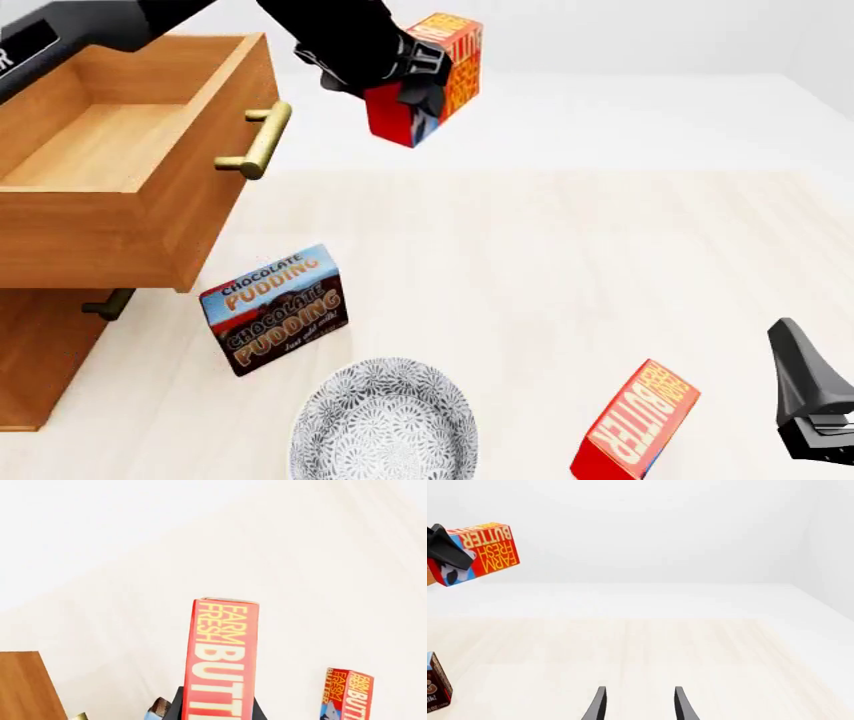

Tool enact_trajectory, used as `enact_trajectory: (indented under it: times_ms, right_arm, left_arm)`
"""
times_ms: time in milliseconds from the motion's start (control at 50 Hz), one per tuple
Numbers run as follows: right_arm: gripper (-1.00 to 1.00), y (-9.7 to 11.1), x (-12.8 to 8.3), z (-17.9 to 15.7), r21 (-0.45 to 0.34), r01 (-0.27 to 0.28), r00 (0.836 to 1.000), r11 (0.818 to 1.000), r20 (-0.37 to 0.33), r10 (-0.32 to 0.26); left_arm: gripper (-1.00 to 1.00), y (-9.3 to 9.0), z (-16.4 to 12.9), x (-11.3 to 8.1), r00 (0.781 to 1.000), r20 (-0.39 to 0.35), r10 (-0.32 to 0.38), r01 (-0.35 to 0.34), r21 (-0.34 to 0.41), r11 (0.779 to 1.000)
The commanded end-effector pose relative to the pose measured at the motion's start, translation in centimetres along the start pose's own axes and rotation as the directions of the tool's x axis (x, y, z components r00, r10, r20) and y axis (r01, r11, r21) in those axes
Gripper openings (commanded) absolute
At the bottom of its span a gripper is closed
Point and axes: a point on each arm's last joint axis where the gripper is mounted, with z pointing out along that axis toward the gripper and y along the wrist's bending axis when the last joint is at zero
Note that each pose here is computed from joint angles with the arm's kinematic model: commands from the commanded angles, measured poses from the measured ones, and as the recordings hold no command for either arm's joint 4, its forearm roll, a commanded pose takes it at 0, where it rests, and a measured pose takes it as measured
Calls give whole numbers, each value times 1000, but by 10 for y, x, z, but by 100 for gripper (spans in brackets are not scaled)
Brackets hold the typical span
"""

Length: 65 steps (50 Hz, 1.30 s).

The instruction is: Put the butter at the front in the top drawer of the cabinet and close it.

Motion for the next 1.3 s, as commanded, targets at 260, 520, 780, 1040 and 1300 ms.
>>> enact_trajectory:
  times_ms: [260, 520, 780, 1040, 1300]
  right_arm:
    - [100, 0, 0, 0, 0, 0, 1000, 1000, 1, 0]
    - [100, 0, 0, 0, 0, 0, 1000, 1000, 1, 0]
    - [100, 0, 0, 0, 0, 0, 1000, 1000, 1, 0]
    - [100, 0, 0, 0, 0, 0, 1000, 1000, 1, 0]
    - [100, 0, 0, 0, 0, 0, 1000, 1000, 1, 0]
  left_arm:
    - [-100, 30, -63, -5, 1000, 23, -9, 10, -53, 999]
    - [-100, 63, -87, 12, 999, 18, -47, 49, -121, 991]
    - [-100, 91, -122, 28, 996, 55, -73, 82, -191, 978]
    - [-100, 112, -148, 45, 993, 72, -92, 108, -257, 960]
    - [-100, 127, -164, 61, 988, 81, -128, 147, -308, 940]
